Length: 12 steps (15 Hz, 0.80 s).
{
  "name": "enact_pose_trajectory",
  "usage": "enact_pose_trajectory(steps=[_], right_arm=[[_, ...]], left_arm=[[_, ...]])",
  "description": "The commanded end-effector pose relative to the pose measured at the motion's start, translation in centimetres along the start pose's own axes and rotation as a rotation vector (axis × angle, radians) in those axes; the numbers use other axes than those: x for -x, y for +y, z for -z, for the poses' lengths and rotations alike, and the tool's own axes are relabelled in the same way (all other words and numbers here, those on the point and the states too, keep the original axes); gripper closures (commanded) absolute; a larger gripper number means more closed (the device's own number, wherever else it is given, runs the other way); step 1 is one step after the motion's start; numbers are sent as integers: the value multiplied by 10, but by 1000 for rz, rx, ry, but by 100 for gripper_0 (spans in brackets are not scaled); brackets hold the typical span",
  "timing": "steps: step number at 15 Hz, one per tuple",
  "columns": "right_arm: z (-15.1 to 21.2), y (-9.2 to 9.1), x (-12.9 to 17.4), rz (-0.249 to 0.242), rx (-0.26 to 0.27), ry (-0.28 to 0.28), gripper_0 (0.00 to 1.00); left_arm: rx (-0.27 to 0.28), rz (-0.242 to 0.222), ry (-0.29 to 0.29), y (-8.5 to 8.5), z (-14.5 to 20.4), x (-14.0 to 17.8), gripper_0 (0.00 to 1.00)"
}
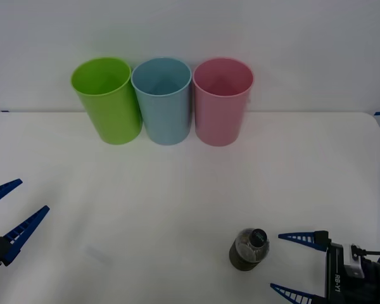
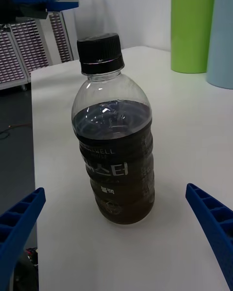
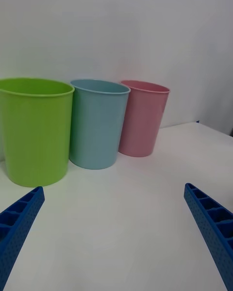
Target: Grasp the object on the table and drop it into the matching bin: aluminum can to the light blue bin, PET bottle to the pink bin.
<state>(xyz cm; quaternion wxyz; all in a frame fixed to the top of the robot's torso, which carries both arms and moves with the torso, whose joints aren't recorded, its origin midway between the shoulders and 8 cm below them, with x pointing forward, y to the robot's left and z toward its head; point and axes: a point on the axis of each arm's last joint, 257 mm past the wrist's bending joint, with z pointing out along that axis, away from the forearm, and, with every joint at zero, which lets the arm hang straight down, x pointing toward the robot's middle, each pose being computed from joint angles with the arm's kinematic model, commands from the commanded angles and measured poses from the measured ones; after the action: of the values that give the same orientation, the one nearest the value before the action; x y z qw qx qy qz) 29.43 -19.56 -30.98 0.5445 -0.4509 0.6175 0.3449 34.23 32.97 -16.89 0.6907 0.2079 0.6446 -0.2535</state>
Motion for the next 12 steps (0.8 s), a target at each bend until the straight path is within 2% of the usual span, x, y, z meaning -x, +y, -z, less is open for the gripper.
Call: enact_pose_trajectory(steps=[1,6,12], right_arm=[[-12,2,-1,0,5,-6,0],[-33,6,-2,0,3,-21,0],[-58,6,-4,4,-24,-33,0]], left_arm=[[0,0,0,0,0,0,0],[0,0,0,0,0,0,0],[0,0,0,0,0,0,0]])
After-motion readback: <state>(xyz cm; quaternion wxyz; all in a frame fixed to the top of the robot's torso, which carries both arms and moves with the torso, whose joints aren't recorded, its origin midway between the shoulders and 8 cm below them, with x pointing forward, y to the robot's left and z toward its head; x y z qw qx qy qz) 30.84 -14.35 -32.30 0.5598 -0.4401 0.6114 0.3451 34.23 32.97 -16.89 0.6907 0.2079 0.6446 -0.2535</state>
